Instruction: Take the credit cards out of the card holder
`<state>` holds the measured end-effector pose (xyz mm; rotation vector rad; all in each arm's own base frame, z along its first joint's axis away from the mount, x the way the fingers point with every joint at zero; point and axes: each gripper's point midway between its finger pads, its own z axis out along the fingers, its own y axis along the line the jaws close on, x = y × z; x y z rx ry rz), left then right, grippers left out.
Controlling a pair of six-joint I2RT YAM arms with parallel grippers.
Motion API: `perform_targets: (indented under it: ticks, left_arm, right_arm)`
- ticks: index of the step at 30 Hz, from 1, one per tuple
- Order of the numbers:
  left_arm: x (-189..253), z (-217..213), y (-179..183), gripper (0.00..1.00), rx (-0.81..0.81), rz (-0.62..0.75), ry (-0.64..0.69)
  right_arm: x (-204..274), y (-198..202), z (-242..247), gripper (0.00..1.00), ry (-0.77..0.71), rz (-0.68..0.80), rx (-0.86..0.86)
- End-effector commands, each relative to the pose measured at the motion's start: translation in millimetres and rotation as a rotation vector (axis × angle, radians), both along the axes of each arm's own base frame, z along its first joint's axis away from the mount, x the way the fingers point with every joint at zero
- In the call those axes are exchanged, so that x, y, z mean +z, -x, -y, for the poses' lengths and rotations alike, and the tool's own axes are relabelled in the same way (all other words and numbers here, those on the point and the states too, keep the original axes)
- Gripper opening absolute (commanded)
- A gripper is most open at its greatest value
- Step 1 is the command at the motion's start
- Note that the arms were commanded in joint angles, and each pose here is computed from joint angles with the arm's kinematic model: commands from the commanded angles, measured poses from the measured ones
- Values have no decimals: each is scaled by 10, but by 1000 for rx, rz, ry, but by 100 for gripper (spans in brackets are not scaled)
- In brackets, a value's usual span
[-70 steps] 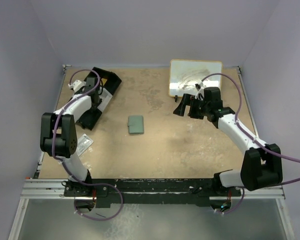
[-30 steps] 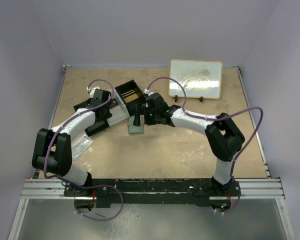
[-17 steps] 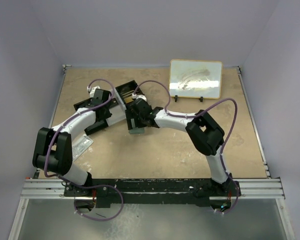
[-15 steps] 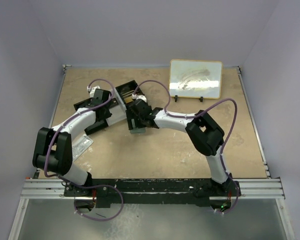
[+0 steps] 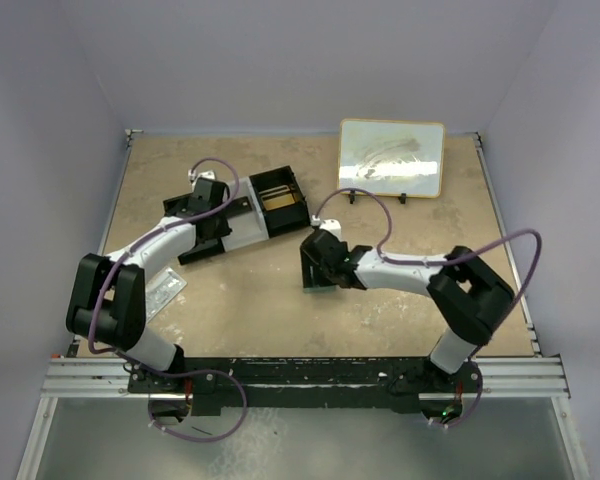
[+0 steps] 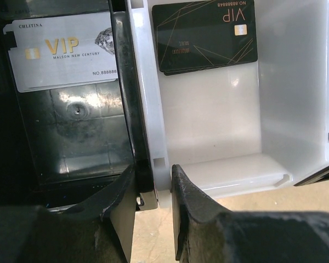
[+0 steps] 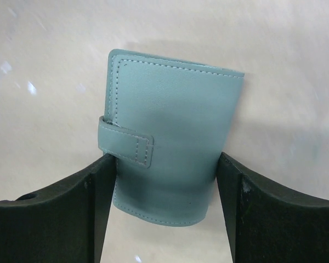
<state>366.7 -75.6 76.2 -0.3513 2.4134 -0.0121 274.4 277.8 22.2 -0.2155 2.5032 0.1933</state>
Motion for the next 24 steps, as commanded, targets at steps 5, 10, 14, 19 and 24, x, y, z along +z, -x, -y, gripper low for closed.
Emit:
perform_targets:
  ticks: [5, 10, 14, 19, 24]
  left_arm:
    - [6, 619, 67, 24, -210, 18, 71]
    - [-51, 916, 194, 26, -290, 1, 68]
    - [-111, 1034, 235, 29, -310, -15, 69]
    - [-116, 1020, 229, 38, -286, -28, 46]
    - [-37, 969, 235, 42, -270, -21, 29]
  right_arm:
    - [-17, 714, 618, 73, -80, -142, -187]
    - [55, 920, 791, 74, -152, -157, -259]
    - [167, 956, 807, 75, -212, -126, -239]
    - [142, 1017, 788, 76, -224, -133, -180]
    - [130, 1072, 730, 81, -219, -168, -126]
